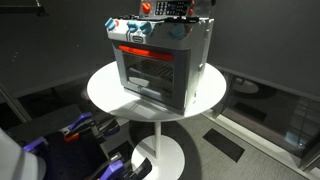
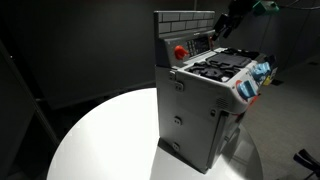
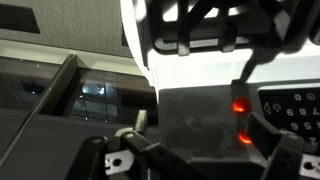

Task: Press the orange button on the stove

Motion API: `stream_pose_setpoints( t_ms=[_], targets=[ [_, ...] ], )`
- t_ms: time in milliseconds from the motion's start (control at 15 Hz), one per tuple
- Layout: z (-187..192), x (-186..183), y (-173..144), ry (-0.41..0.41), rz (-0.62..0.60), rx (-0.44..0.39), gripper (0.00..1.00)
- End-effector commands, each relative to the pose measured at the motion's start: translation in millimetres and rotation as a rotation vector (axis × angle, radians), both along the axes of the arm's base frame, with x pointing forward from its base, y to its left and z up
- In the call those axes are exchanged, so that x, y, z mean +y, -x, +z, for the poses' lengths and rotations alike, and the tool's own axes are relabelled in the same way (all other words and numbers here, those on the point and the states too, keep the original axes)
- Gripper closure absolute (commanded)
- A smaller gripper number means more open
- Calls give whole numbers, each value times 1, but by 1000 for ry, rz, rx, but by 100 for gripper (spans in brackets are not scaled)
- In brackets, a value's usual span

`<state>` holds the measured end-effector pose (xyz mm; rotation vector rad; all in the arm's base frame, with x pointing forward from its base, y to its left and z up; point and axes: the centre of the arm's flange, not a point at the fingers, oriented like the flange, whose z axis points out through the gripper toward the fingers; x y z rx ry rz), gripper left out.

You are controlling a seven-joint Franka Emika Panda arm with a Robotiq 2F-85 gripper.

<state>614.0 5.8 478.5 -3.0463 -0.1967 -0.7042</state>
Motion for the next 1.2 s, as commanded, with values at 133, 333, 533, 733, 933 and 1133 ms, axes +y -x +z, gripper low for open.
stream_pose_setpoints(
  t_ms=[133,333,533,733,933,1133],
  targets=[
    [3,5,-17,-2,-2,-32,0],
    [5,4,-13,-4,-6,-25,0],
    [8,1,-2,-19,-3,4,0],
    [12,-2,12,-27,-1,43,0],
    [19,-5,31,-55,-9,103,0],
    [25,-10,52,-90,-30,171,0]
  ],
)
